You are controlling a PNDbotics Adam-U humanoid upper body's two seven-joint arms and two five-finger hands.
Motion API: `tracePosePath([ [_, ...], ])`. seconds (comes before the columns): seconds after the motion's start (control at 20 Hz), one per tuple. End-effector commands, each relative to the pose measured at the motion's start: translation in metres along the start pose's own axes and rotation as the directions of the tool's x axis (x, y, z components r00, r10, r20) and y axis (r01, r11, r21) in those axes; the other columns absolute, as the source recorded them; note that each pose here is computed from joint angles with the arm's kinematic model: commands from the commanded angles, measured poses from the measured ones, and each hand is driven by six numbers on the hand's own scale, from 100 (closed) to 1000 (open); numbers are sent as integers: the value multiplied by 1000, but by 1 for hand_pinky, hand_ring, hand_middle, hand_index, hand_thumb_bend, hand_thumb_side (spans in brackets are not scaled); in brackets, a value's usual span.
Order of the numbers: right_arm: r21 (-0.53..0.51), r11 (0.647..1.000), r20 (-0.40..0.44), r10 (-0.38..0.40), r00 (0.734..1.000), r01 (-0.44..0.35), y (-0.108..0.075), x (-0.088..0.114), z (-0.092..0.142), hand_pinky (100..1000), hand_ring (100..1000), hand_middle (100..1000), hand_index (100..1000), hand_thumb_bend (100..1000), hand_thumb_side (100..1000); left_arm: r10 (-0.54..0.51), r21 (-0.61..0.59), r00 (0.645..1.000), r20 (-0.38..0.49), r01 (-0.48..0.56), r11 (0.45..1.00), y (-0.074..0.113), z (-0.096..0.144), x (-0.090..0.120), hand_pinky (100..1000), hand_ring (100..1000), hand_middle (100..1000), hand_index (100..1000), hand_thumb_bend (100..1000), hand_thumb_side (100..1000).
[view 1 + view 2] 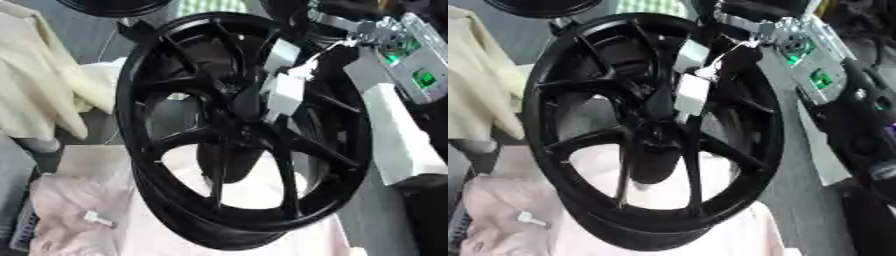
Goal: Pull the pin out of the wheel hub.
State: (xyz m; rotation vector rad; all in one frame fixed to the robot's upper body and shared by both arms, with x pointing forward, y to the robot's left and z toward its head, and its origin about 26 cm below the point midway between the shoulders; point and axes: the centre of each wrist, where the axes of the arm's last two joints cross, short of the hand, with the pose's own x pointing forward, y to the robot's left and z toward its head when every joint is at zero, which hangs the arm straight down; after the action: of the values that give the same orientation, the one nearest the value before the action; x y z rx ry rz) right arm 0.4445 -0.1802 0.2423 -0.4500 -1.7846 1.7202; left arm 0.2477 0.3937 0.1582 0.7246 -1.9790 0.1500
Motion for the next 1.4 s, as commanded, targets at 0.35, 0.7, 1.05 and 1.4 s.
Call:
tracePosePath([
  [0.35, -64, 996, 6, -55, 998, 55, -15, -1, 6, 646, 578, 379, 555, 331, 284, -19, -10, 999, 35, 19, 1000, 3, -7, 8, 544, 600, 543, 649, 100, 859],
  [0.7, -68, 993, 32, -99, 995, 101, -17, 2, 6, 630, 540, 329, 466, 274, 221, -16, -11, 999, 37, 16, 1000, 2, -8, 9, 543, 602, 543, 648, 100, 857],
  [1.05, -31, 991, 34, -130, 991, 131, -15, 4, 4, 603, 495, 241, 375, 296, 214, -14, -13, 999, 38, 14, 1000, 2, -9, 9, 543, 602, 544, 648, 100, 854],
  [1.4, 8, 986, -3, -168, 986, 169, -11, 1, 1, 563, 444, 151, 292, 220, 444, -10, -14, 999, 37, 11, 1000, 1, -9, 9, 543, 601, 543, 648, 100, 853],
])
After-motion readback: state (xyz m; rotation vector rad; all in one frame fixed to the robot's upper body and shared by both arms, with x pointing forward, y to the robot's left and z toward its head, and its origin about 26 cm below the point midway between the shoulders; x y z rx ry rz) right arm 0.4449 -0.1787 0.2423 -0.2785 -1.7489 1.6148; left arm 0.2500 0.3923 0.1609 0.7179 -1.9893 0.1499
